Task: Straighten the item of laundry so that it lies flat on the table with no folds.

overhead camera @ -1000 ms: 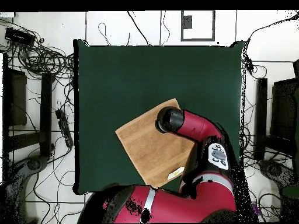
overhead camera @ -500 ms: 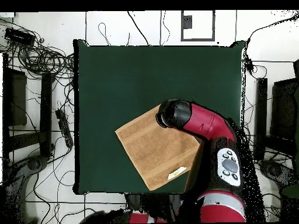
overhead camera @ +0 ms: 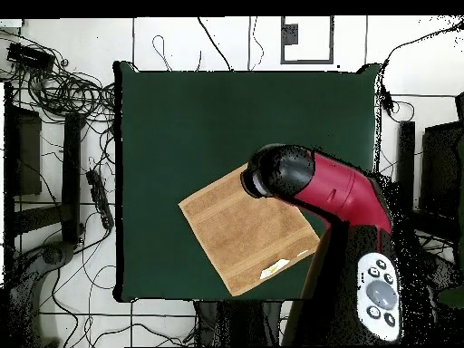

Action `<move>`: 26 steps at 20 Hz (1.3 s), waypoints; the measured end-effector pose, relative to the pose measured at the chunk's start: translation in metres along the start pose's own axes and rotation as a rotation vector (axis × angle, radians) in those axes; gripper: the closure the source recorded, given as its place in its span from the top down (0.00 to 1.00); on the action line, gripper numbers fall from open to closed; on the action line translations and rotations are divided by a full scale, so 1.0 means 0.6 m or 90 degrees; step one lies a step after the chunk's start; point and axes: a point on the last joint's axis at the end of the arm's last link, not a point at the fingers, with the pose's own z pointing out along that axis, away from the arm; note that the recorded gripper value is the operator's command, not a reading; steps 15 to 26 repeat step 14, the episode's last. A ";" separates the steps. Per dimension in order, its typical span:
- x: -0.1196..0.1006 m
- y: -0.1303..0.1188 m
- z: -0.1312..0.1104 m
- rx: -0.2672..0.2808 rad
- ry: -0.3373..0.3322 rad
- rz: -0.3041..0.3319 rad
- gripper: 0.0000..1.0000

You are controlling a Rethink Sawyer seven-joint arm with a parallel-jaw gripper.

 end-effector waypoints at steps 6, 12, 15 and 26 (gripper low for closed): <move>-0.002 -0.005 -0.088 -0.008 0.007 0.004 1.00; -0.012 -0.019 -0.162 -0.020 -0.007 0.014 1.00; -0.016 -0.025 -0.184 -0.026 -0.015 0.017 1.00; -0.016 -0.025 -0.184 -0.026 -0.015 0.017 1.00</move>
